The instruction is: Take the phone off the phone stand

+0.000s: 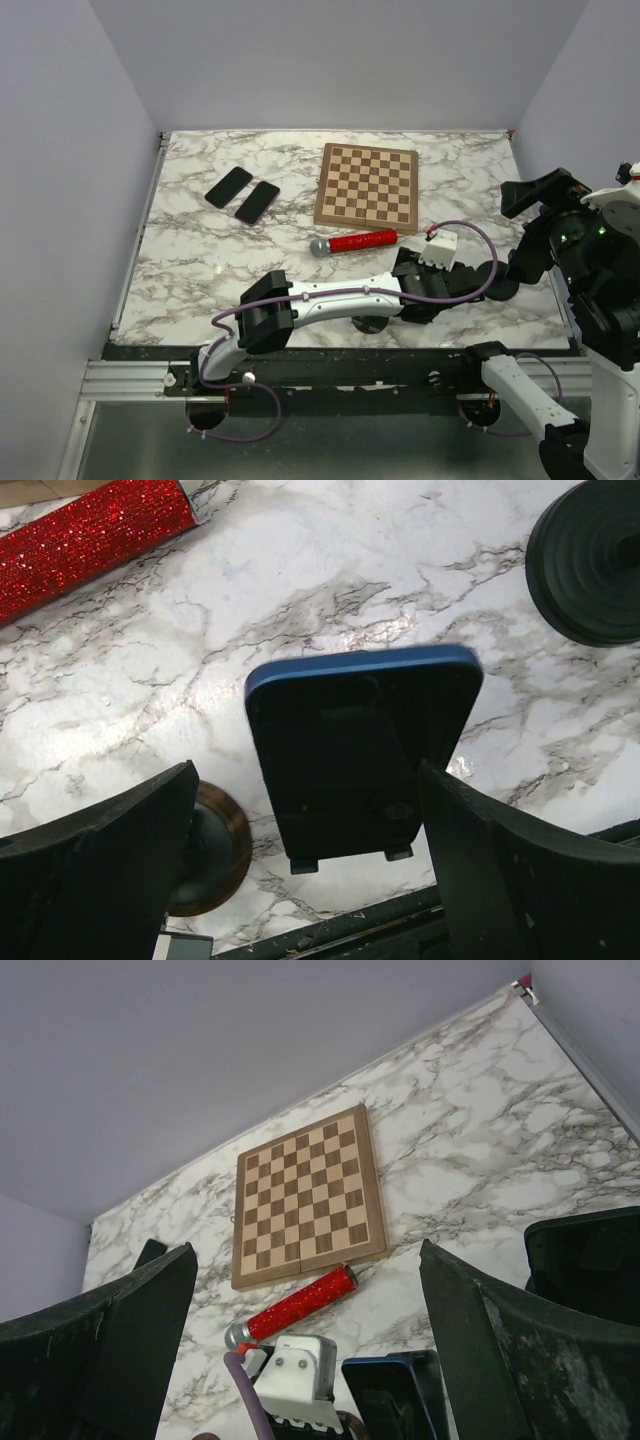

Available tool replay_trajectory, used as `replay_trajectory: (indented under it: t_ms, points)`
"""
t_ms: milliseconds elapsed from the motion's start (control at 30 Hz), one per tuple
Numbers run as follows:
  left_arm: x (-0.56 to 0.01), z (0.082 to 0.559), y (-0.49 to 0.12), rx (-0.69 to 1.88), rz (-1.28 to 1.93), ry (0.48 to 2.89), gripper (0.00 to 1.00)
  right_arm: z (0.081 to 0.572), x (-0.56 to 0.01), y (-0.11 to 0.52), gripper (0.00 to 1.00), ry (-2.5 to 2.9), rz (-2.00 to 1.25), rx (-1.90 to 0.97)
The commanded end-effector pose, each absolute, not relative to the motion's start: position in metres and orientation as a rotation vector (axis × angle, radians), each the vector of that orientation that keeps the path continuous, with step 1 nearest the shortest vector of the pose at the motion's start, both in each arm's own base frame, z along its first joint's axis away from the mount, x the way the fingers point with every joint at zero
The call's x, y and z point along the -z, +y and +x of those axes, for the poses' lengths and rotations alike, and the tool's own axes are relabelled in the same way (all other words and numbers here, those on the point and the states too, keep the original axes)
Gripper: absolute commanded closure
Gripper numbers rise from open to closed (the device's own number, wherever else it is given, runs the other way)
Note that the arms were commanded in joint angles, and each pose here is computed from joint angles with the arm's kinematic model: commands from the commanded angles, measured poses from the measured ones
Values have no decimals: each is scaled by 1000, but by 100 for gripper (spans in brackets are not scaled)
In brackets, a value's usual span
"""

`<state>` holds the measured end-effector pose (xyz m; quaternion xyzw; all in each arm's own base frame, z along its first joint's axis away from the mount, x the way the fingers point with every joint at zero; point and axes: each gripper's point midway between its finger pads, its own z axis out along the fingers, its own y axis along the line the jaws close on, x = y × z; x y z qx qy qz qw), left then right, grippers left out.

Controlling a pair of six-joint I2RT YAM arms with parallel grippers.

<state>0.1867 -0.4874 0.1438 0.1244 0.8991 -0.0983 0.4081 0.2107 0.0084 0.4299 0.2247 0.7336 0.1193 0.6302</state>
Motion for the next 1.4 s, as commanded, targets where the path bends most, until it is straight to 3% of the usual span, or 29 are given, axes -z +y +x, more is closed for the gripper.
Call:
replay_trajectory:
  t_ms: [0, 600, 733, 967, 1067, 1367]
  points:
    - [-155, 190, -490, 272, 297, 2255, 1, 211, -432, 11, 0, 1667, 514, -299]
    - [-141, 195, -513, 300, 304, 2268, 1, 208, -435, 10, 0, 1657, 514, -298]
    - [-134, 197, -512, 277, 308, 2268, 5, 207, -434, 10, 0, 1657, 512, -297]
    - [-137, 198, -508, 266, 327, 2247, 28, 208, -434, 10, 0, 1655, 512, -301]
    - [-145, 197, -506, 285, 339, 2230, 43, 209, -434, 12, 0, 1655, 510, -307]
    - [-193, 183, -502, 410, 420, 2203, 63, 208, -435, 13, 0, 1650, 511, -320]
